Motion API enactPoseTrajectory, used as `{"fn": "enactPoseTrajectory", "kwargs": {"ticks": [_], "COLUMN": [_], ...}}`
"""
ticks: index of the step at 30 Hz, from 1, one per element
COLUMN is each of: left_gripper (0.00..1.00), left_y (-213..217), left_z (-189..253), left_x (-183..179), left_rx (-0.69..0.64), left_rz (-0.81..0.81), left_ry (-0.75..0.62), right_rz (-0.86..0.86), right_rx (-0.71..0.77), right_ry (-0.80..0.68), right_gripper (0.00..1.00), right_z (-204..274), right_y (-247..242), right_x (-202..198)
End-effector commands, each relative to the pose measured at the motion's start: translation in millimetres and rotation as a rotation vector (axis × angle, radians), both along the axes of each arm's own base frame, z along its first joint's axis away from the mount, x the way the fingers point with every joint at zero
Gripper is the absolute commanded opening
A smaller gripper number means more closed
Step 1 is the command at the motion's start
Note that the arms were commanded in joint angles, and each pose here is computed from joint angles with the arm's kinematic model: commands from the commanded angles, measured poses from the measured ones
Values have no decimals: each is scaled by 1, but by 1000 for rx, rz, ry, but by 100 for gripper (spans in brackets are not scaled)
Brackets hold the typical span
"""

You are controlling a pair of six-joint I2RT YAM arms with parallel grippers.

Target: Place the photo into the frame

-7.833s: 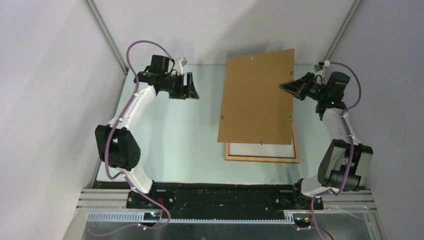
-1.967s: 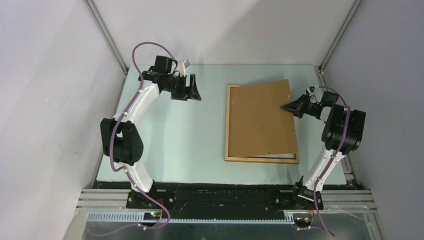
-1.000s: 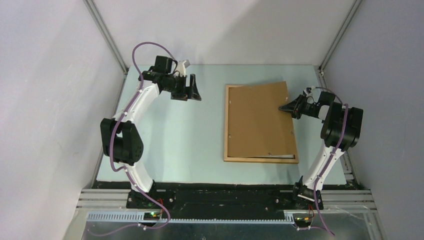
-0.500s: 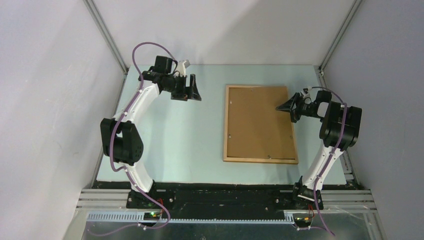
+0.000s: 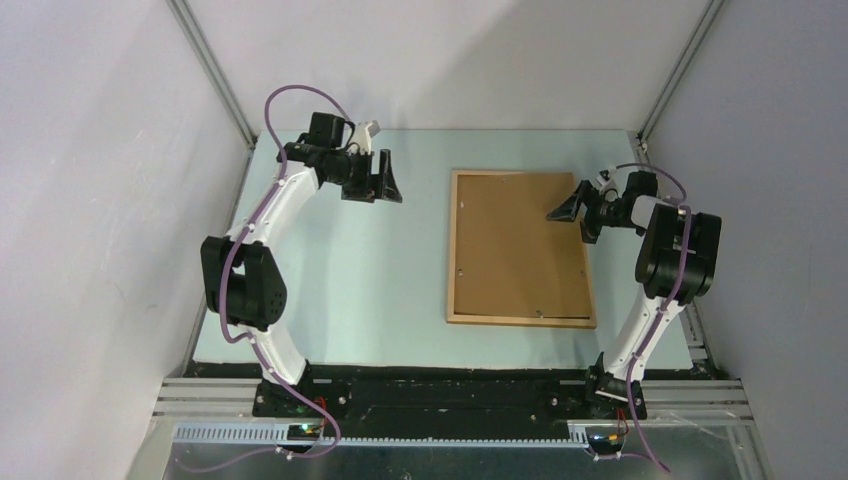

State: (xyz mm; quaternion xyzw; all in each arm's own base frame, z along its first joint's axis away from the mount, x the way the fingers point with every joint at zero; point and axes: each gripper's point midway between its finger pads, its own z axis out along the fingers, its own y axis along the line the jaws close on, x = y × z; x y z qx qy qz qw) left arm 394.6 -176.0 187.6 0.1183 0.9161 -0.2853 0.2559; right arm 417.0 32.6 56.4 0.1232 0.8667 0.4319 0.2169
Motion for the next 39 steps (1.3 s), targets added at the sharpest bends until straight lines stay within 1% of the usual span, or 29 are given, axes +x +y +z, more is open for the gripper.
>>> {"fn": "enactPoseTrajectory", "kwargs": {"ticks": [1, 9, 15, 21, 25, 39], "left_gripper": [86, 86, 86, 86, 86, 86], "left_y": [3, 6, 8, 7, 7, 7], "left_z": [9, 9, 10, 12, 14, 17], "left_x": [3, 0, -1, -2, -3, -7], "left_rx": [-7, -5, -1, -9, -15, -18], "left_rz": [-18, -15, -11, -14, -17, -20], "left_ry": [-49, -50, -56, -57, -59, -65], "right_rz": [6, 16, 13, 22, 25, 102], "right_rx": [-105, -195, -321, -403, -427, -541], "right_ry": [-62, -78, -99, -101, -79, -93], "right_gripper": [92, 95, 96, 96, 97, 96], "right_z": [19, 27, 32, 34, 31, 21], "right_y": [-7, -8, -15, -21, -21, -9], "right_x": [8, 7, 6, 2, -2, -3]}}
